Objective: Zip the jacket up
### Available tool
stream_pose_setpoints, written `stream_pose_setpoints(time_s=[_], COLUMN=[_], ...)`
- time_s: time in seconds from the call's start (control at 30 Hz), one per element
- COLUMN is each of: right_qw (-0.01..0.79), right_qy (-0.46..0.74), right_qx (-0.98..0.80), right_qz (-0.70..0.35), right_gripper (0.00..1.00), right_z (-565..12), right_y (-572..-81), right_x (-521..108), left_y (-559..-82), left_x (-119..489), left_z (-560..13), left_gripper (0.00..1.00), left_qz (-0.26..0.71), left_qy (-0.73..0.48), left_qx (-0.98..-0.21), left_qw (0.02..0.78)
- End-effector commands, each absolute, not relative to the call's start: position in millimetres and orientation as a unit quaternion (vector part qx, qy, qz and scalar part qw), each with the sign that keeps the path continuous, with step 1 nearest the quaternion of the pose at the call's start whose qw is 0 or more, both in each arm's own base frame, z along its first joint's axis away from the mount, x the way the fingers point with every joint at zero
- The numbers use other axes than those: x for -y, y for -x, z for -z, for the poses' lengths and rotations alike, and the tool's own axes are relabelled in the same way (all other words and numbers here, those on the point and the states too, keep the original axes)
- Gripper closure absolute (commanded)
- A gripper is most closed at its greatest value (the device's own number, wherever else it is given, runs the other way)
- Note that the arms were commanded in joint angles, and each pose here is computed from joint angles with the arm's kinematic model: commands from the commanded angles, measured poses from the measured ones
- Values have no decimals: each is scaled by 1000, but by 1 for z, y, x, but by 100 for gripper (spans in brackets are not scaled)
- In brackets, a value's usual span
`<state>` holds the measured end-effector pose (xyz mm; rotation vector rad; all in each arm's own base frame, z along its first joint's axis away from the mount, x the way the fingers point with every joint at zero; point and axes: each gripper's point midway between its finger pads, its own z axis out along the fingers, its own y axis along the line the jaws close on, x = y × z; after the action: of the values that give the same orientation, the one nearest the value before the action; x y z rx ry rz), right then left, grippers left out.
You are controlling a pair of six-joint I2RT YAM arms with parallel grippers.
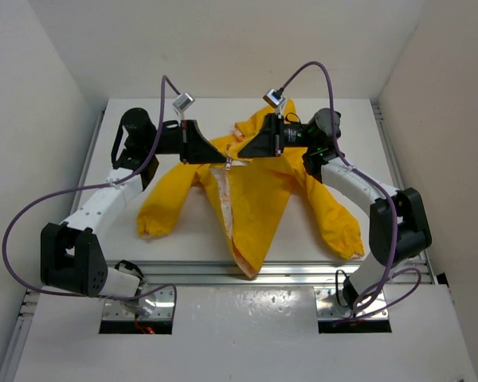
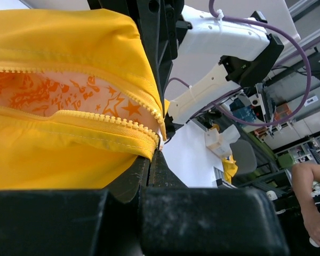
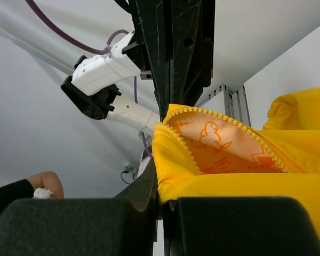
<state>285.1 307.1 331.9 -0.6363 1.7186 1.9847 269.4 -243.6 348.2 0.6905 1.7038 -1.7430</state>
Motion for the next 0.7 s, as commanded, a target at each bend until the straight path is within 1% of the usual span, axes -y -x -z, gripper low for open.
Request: stream_pose_setpoints(time_s=[0.0, 0.67], right_qw=[262, 253], right_qy=[271, 268], right_qx=[-590, -593], right_qz=[-714, -716], right_gripper=[100, 100], right_z=[-357, -351], right_y=[-279, -275], right_x=[-306, -300], left_y=[-254, -257], left_x=[241, 236], left_z=[-374, -386], left_gripper=[100, 100], left_qz=[647, 640], left_qy=[-310, -319], left_qx=[-612, -606], left_qw=[332, 350])
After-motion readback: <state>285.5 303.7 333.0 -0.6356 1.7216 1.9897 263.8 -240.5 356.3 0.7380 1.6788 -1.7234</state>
